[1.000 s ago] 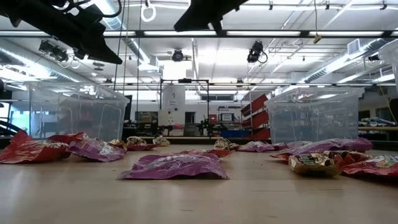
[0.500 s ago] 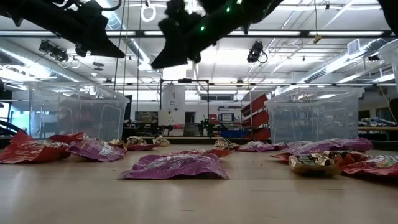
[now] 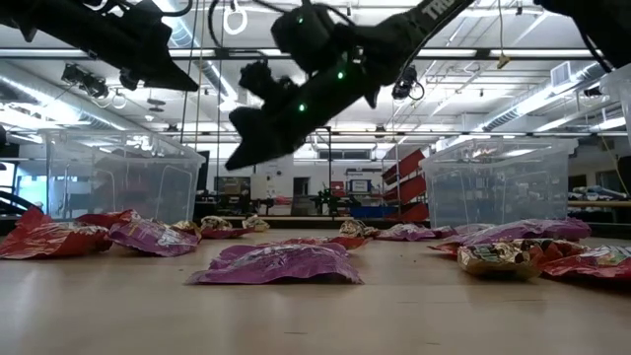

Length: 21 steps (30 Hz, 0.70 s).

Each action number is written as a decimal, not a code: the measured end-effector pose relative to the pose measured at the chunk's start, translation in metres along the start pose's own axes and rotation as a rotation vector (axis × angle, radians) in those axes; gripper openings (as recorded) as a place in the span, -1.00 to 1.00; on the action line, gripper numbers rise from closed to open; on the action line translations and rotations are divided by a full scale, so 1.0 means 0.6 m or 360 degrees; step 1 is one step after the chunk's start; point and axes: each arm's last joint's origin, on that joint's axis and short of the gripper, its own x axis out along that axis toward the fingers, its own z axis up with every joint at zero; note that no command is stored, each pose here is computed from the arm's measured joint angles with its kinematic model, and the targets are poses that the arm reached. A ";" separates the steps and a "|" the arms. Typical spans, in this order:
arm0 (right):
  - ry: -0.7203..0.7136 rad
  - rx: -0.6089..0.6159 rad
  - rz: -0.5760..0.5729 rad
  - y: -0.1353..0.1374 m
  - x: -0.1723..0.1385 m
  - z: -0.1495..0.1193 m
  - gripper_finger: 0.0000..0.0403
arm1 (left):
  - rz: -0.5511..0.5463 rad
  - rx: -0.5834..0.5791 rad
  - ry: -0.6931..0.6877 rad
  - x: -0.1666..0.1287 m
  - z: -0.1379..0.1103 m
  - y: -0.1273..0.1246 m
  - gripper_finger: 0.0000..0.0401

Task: Sort candy
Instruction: Put the purple candy into the top right transparent bin

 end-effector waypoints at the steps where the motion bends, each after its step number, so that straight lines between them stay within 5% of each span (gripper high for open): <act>1: 0.0017 -0.0004 -0.0003 0.001 0.003 -0.005 -0.88 | 0.0000 0.0001 0.0000 0.000 0.000 0.000 -0.96; 21: 0.0214 -0.0158 0.0146 0.020 0.027 -0.052 -0.54 | 0.0000 0.0005 0.0006 0.000 -0.001 0.000 -0.96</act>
